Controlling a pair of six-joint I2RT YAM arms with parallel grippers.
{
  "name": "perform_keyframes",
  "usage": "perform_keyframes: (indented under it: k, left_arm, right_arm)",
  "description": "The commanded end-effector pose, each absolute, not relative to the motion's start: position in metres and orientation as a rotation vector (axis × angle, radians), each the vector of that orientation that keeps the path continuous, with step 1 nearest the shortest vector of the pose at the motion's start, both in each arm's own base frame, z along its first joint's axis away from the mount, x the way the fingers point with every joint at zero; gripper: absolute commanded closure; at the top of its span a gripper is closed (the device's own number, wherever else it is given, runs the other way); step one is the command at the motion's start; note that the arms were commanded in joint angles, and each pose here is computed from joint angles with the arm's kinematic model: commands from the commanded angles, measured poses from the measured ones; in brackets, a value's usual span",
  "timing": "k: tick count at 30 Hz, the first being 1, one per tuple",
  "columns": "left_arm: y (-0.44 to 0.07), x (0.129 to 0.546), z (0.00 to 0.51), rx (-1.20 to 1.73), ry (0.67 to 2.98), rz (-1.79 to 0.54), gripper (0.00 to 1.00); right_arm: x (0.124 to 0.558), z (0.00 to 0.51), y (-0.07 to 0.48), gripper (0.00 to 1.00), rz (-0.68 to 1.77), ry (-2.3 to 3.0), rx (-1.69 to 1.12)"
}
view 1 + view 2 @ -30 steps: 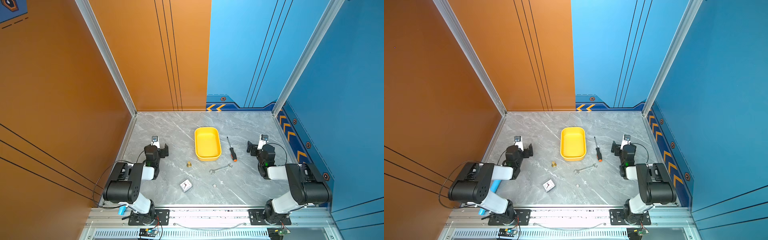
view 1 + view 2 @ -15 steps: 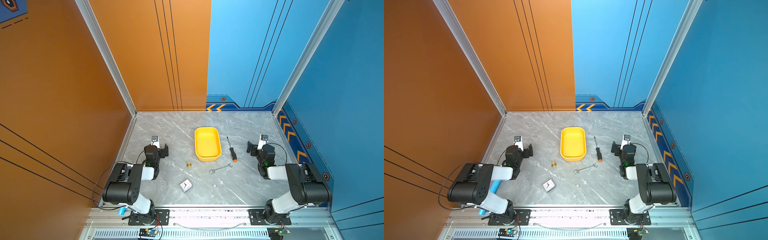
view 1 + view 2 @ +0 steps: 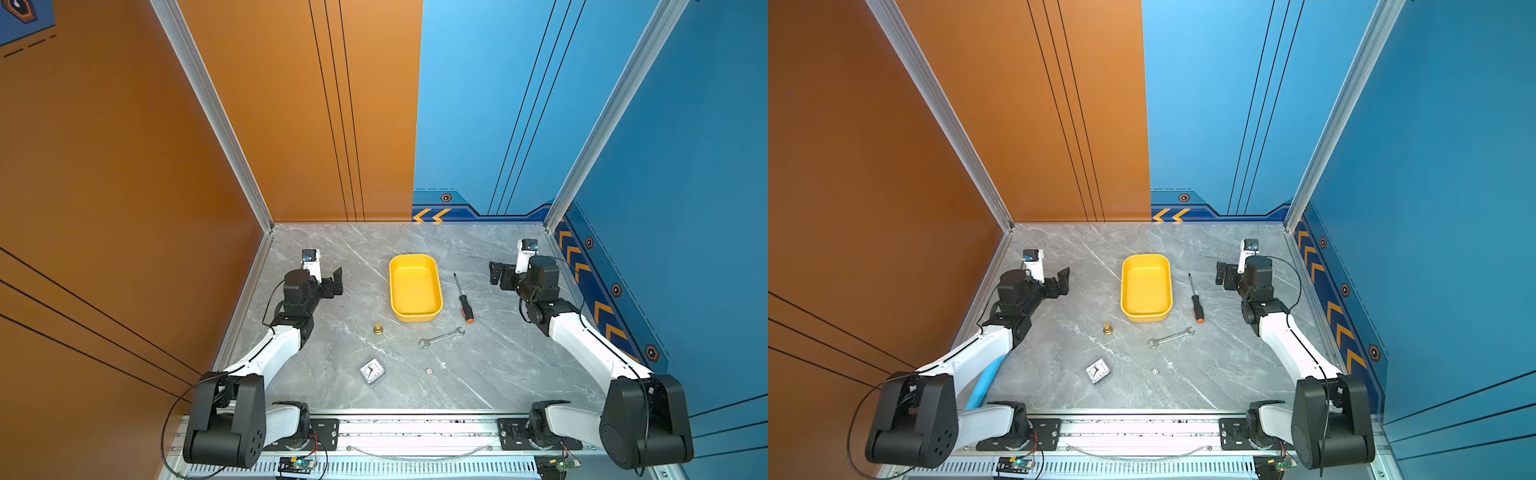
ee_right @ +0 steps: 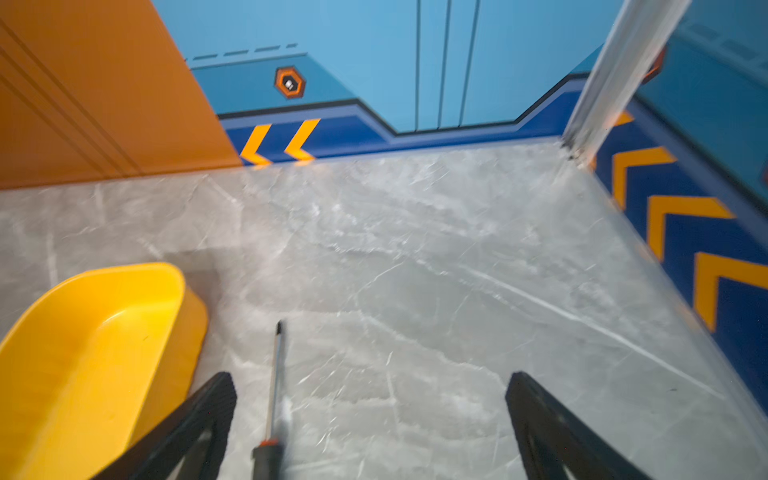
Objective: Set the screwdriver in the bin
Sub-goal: 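Move the right gripper over the black-and-orange screwdriver while the left arm lifts forward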
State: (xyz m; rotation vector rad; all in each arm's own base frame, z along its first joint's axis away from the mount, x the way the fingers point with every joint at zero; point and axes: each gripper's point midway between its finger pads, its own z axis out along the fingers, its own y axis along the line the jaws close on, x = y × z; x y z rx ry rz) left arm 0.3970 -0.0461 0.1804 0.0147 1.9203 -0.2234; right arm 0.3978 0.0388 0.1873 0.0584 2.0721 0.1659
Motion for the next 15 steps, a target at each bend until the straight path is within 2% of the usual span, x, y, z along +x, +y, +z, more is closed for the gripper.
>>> perform_keyframes:
  k: [1, 8, 15]
  left_arm:
    - [-0.082, 0.377, 0.164, -0.021, 2.07, -0.502, 0.02]
    - [-0.116, 0.352, 0.157, -0.053, 2.121, -0.749, 0.02]
    - [-0.136, 0.342, 0.152, -0.034, 2.159, -0.901, 0.02]
  right_arm:
    - [0.355, 0.133, 0.081, 0.0, 0.433, 2.38, 0.017]
    - [0.34, 0.1, 0.124, 0.04, 0.523, 2.521, -0.089]
    - [0.335, 0.072, 0.135, 0.07, 0.49, 2.612, -0.119]
